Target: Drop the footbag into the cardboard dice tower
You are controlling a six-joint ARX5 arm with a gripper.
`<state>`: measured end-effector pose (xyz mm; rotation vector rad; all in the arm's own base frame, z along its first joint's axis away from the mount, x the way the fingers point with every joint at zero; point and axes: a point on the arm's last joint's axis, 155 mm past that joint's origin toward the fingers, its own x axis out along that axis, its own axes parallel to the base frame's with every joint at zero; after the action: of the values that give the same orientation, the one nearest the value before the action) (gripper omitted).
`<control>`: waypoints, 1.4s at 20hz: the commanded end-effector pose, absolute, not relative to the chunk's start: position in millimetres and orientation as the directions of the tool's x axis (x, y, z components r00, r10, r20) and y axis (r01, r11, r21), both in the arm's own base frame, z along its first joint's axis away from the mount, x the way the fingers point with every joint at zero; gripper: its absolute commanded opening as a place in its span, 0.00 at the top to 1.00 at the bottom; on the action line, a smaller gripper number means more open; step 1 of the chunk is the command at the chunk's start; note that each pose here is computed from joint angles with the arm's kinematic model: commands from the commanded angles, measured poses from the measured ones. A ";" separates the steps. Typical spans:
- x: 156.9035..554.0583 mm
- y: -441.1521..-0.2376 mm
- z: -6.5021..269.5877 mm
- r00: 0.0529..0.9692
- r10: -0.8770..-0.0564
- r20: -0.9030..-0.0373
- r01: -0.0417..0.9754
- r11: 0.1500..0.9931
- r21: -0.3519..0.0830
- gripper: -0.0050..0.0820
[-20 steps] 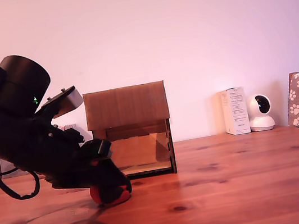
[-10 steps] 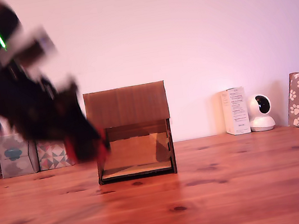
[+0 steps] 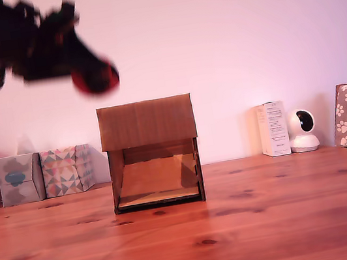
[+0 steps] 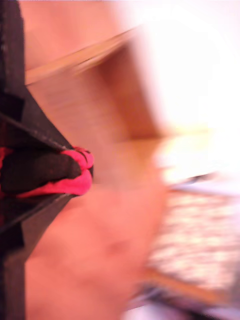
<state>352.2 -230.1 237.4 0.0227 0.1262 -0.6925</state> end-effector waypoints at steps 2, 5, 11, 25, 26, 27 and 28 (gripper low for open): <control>360.3 -228.5 255.3 0.790 -0.613 -0.030 0.613 0.790 -0.005 0.73; 372.1 -230.0 271.6 0.803 -0.595 0.021 0.595 0.804 0.005 0.73; 423.5 -257.4 272.5 0.802 -0.594 -0.065 0.595 0.803 -0.001 0.73; 499.9 -278.6 222.8 0.763 -0.544 -0.349 0.574 0.818 -0.021 0.73; 499.9 -278.5 222.7 0.762 -0.545 -0.350 0.575 0.818 -0.020 0.71; 498.7 -279.9 222.7 0.756 -0.552 -0.350 0.584 0.811 -0.018 0.60; 496.3 -281.3 221.4 0.745 -0.561 -0.360 0.595 0.803 -0.020 0.41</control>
<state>494.0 -278.1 217.2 0.0907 0.3761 -0.6222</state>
